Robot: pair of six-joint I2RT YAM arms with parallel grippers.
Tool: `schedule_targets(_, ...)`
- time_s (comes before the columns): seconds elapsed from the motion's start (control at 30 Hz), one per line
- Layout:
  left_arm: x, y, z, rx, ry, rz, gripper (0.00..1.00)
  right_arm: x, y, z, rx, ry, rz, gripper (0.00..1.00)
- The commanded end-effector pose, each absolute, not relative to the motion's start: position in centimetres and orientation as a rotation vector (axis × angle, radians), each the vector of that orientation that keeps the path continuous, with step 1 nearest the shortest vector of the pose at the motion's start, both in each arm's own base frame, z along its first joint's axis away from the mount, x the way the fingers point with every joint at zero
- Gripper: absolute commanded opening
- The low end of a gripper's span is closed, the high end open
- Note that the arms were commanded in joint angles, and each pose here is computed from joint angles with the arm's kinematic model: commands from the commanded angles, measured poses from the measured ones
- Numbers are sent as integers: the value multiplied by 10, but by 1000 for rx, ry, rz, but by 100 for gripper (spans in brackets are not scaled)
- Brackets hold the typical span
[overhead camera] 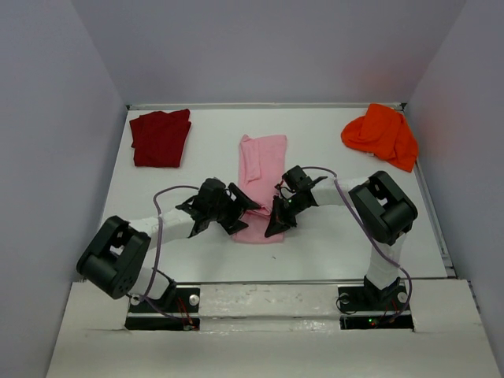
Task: Fold and stack the t-shirts
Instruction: Fold the folded rectangular tshirt in 1/3 of the way
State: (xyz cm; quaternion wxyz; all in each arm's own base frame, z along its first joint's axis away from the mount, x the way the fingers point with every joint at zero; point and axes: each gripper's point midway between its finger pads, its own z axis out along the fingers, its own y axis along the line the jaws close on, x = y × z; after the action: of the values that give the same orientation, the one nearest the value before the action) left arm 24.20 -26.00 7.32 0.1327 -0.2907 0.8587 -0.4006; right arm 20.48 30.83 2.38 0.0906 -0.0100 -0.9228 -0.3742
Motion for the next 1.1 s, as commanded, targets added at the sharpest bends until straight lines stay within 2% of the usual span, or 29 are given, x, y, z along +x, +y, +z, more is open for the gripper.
schedule_targets(0.0, 268, -277, 83, -794, 2407, -1208, 89, 207, 309, 22, 18, -2786, -1106, 0)
schedule_targets(0.17, 291, -289, 70, -815, 2384, -1200, 89, 205, 308, 22, 21, -2785, -1108, 0)
schedule_targets(0.43, 331, -302, 90, -845, 2278, -1259, 89, 199, 303, 22, 23, -2786, -1104, 0)
schedule_targets(0.87, 359, -258, 96, -902, 2223, -1144, 89, 198, 302, 23, 42, -2787, -1111, 0)
schedule_targets(1.07, 361, -254, 125, -849, 2218, -1121, 89, 202, 306, 27, 52, -2786, -1128, 0)
